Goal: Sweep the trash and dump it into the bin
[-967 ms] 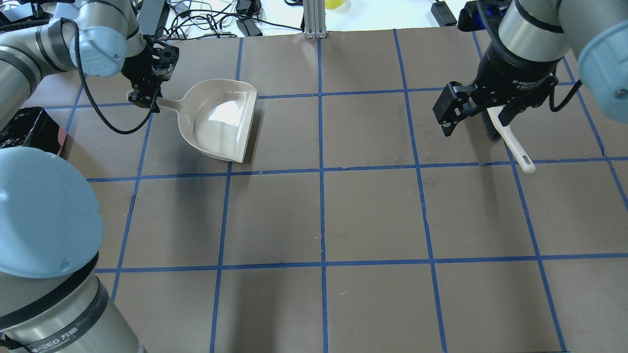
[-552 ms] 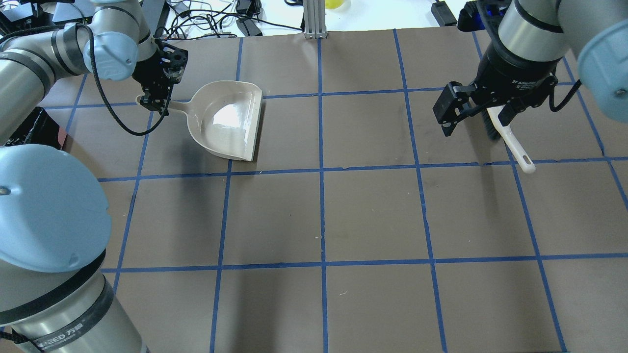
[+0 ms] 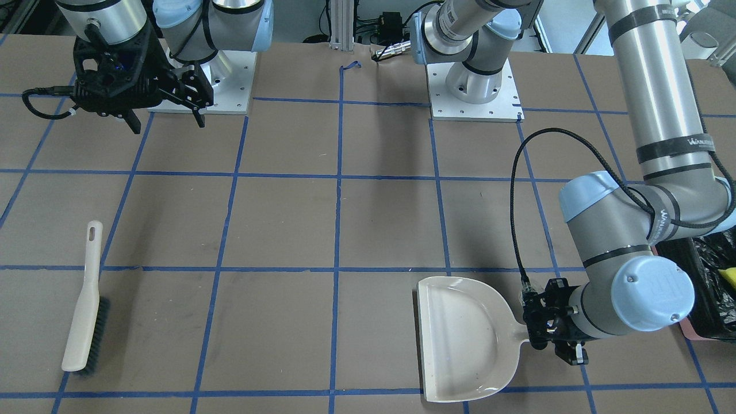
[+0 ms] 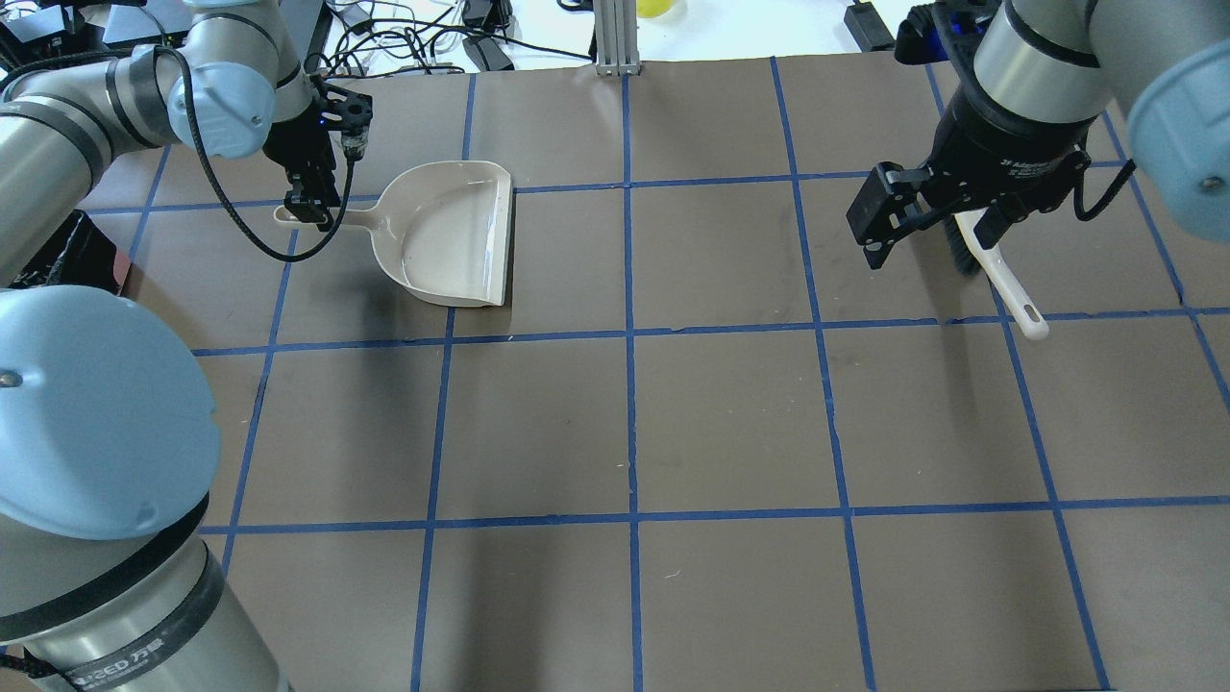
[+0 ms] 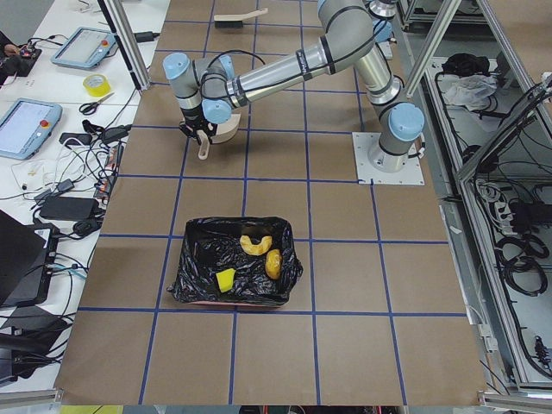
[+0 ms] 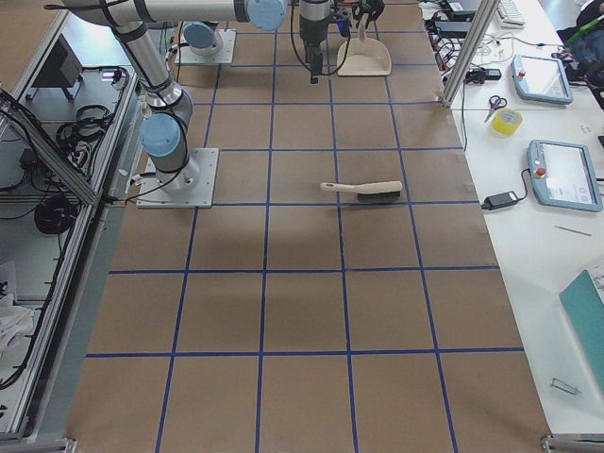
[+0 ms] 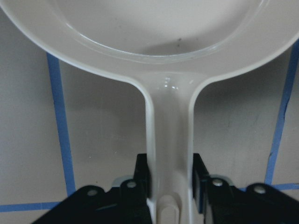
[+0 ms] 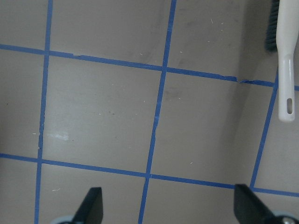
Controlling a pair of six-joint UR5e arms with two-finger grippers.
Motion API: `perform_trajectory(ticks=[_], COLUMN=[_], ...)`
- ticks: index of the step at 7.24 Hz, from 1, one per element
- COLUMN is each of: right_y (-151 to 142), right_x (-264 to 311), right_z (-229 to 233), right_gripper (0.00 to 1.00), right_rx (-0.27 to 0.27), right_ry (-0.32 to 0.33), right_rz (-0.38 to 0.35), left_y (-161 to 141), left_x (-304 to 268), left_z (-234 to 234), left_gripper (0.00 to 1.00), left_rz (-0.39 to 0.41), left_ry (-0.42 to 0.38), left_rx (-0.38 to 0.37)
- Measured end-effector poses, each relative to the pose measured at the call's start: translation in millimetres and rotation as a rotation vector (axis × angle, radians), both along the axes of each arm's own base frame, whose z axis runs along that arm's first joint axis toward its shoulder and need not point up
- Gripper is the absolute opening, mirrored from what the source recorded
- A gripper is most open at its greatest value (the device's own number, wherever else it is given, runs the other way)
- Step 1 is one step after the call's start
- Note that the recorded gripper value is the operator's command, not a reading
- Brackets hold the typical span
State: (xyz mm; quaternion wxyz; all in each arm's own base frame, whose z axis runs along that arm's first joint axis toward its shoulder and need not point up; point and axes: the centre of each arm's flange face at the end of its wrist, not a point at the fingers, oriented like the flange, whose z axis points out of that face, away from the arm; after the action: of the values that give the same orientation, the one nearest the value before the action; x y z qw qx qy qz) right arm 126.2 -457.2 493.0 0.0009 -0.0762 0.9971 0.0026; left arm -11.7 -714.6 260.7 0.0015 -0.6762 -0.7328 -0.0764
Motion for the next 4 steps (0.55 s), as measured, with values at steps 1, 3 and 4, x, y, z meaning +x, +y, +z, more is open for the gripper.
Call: perform_trajectory(ticks=[1,3,4], right_y=[0.1,0.0,-0.3], right_x=[0.1,-0.2,-1.1], right_z=[-0.1,-0.5,-0.9], right_gripper=[1.0,1.0,1.0], right_rx=[0.0,0.002,0.002], right_ry=[0.0,0.005,0.014], right_rz=[0.001,0.002,0.001], left_y=[3.4,14.1,24.6], left_x=[-1.3,-15.1,-35.4], left_z=[6.9,34.9,60.7], left_gripper=[0.63,0.73,0.74], left_rz=[0.028,0.147,0.231], left_ry=[-0.001,0.017,0.021], left_rx=[0.008,0.001,-0.009])
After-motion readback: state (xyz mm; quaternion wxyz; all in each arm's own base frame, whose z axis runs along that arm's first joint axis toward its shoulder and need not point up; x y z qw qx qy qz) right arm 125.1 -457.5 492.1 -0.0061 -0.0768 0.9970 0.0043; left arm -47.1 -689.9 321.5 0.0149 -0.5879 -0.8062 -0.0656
